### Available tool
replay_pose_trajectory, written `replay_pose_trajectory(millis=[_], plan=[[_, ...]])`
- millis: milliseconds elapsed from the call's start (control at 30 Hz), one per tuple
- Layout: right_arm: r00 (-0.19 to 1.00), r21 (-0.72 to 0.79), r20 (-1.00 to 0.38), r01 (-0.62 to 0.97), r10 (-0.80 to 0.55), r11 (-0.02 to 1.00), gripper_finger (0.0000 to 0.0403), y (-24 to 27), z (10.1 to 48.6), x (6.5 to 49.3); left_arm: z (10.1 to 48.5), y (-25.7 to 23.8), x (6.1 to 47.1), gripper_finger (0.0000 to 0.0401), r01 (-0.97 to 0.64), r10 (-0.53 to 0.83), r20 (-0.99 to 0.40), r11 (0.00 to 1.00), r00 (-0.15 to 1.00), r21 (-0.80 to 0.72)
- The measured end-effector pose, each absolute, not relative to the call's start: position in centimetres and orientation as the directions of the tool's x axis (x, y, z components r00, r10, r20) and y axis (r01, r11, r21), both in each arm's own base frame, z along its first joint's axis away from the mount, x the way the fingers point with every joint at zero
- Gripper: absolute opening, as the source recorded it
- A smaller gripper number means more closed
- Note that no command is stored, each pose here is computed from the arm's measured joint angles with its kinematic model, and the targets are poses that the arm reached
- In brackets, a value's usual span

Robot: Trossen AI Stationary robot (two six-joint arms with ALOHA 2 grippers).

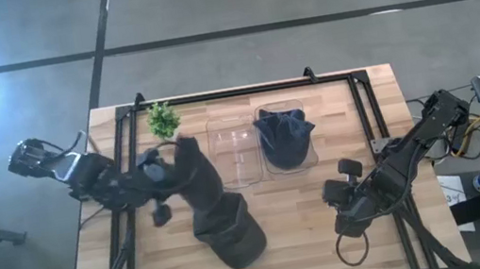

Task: Pick & Place hat
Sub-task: Put the left gray cap into the left transparent bin

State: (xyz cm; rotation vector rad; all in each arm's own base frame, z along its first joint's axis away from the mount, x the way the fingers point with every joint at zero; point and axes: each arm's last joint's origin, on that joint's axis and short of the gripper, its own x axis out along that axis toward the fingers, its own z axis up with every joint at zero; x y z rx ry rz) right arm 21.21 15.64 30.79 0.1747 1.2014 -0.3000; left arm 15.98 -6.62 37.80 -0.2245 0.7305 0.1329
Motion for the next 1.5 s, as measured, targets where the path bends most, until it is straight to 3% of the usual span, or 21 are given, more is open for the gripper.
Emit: replay_pose_trajectory(millis=[267,533,800,1133,1500], plan=[[0.336,-0.014,-0.933,0.326,-0.130,0.945,0.0009,15.7,30.8,21.3,36.6,-6.2,20.6,0.0000,-0.175,0.359,-0.757,0.932,0.545,0.316],[0.339,-0.013,-0.932,0.327,-0.130,0.945,0.0009,15.7,30.8,21.3,36.1,-4.7,24.8,0.0000,-0.095,0.480,-0.756,0.865,0.445,0.493],[0.340,-0.012,-0.931,0.328,-0.129,0.945,0.0008,15.7,30.8,21.3,35.7,-2.3,27.5,0.0000,-0.087,0.508,-0.768,0.851,0.390,0.518],[0.354,-0.027,-0.923,0.330,-0.150,0.944,0.0009,15.7,30.8,21.4,34.5,-0.5,30.2,0.0000,-0.061,0.455,-0.779,0.876,0.431,0.478],[0.353,-0.029,-0.923,0.327,-0.150,0.945,0.0009,15.6,30.8,21.4,31.1,1.4,32.9,0.0000,-0.031,0.420,-0.830,0.897,0.366,0.441]])
